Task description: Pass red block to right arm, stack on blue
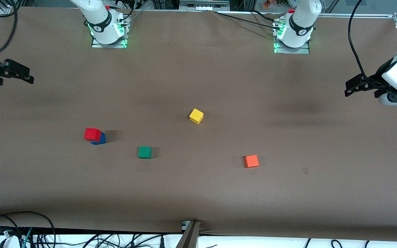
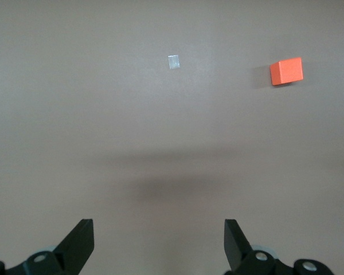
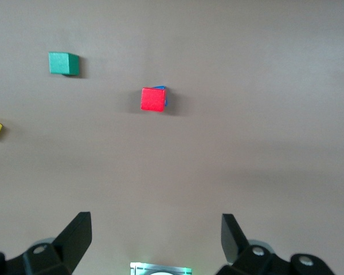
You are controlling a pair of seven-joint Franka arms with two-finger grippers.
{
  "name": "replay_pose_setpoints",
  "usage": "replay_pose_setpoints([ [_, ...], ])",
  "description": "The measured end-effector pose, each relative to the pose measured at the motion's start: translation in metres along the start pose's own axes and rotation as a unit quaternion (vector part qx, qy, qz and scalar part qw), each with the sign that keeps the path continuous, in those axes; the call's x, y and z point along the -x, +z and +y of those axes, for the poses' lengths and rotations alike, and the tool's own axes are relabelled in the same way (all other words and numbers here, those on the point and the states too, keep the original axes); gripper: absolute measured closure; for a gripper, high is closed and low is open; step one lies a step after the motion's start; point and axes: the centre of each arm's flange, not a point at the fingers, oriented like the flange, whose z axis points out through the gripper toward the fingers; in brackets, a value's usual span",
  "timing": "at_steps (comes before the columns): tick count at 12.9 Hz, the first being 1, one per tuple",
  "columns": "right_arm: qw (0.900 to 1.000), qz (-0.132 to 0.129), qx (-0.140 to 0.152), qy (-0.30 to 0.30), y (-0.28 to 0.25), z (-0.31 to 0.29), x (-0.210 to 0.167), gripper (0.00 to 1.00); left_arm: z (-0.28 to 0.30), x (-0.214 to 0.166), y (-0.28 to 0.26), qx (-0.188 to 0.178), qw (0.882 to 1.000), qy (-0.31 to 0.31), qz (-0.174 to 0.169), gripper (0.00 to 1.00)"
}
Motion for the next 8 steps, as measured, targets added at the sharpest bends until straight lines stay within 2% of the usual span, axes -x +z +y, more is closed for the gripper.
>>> replay_pose_setpoints([
  [2, 1.000, 0.006, 0.002, 0.001, -0.015, 0.001, 0.017, 0.00, 0.001, 0.000, 0.000, 0.000, 1.000, 0.001, -0.001, 0.00],
  [4, 1.000, -0.012, 0.011, -0.004, -0.011, -0.004, 0.022, 0.00, 0.001, 0.000, 0.000, 0.000, 1.000, 0.001, -0.001, 0.00],
  [8, 0.999, -0.030, 0.016, -0.014, -0.002, -0.016, 0.021, 0.00, 0.002, 0.000, 0.000, 0.000, 1.000, 0.002, -0.002, 0.00],
])
